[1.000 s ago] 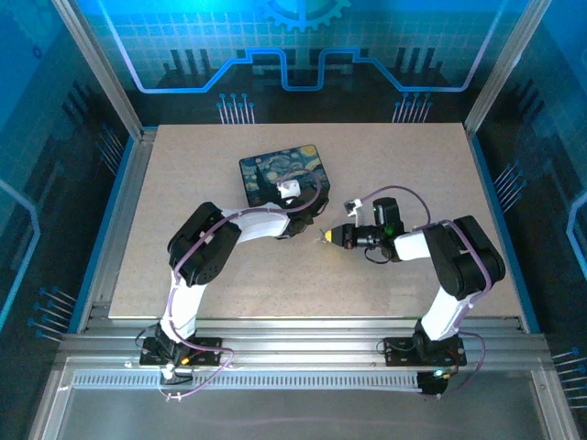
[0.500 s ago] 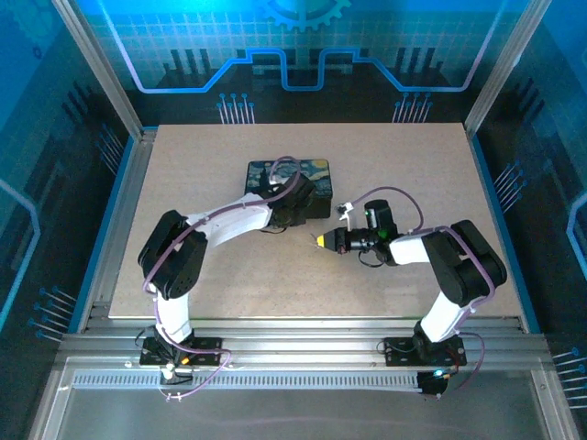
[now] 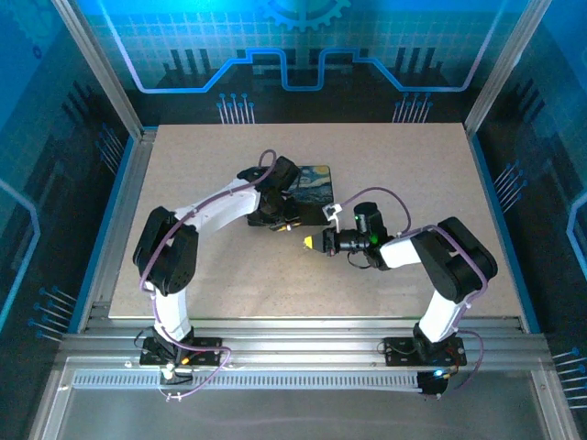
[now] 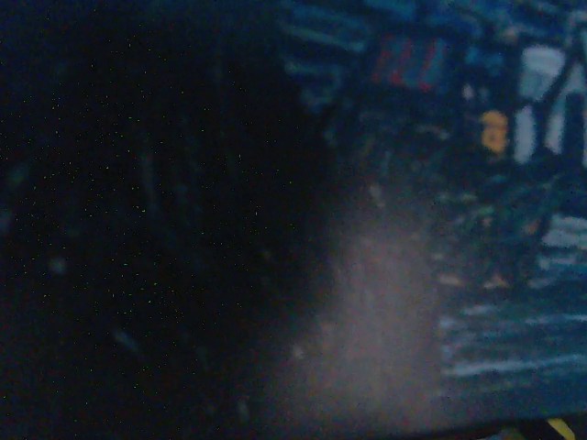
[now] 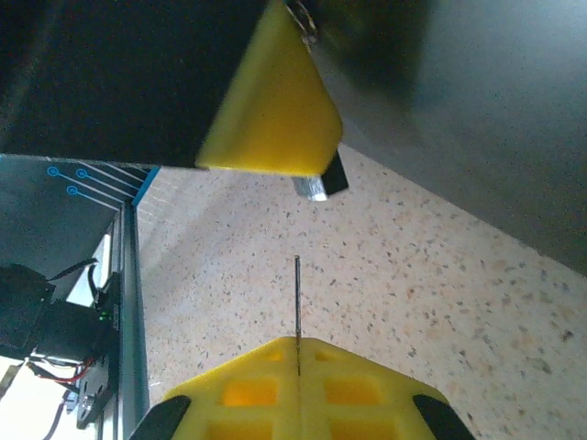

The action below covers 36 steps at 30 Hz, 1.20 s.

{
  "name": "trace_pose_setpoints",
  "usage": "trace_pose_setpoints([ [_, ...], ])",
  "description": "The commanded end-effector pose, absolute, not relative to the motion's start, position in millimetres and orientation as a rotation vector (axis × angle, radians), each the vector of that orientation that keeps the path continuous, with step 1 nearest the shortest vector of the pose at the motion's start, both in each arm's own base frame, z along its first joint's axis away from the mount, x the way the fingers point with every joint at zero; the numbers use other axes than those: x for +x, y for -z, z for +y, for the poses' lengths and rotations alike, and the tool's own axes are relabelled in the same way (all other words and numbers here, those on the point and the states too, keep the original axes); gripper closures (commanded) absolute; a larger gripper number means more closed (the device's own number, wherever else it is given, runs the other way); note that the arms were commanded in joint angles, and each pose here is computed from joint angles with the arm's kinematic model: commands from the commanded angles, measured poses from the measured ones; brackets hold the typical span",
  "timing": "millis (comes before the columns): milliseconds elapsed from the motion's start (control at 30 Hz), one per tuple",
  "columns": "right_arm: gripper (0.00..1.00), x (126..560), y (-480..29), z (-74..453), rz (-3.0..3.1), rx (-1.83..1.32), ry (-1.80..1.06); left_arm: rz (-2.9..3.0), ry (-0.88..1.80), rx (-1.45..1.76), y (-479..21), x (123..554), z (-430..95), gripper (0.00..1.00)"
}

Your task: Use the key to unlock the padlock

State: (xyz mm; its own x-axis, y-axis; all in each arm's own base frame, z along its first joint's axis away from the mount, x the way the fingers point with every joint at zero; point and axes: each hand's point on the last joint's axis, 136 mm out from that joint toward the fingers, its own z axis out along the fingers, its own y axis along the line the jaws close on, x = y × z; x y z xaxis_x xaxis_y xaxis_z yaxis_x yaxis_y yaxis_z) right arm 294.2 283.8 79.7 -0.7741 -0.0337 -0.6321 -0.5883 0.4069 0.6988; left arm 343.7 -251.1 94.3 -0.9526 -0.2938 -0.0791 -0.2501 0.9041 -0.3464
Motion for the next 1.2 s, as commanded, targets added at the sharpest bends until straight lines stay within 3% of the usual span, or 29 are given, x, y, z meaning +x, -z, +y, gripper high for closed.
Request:
trace_pose_setpoints([
  [0, 1.00, 296, -86, 290, 2.069, -0.553, -1.343, 2.954, 0.666, -0.444, -121, 336, -264, 1.00],
  [1167, 1.00, 301, -82, 295, 1.992, -0.562, -1.325, 2.960, 0.777, -0.596, -114, 340, -256, 1.00],
])
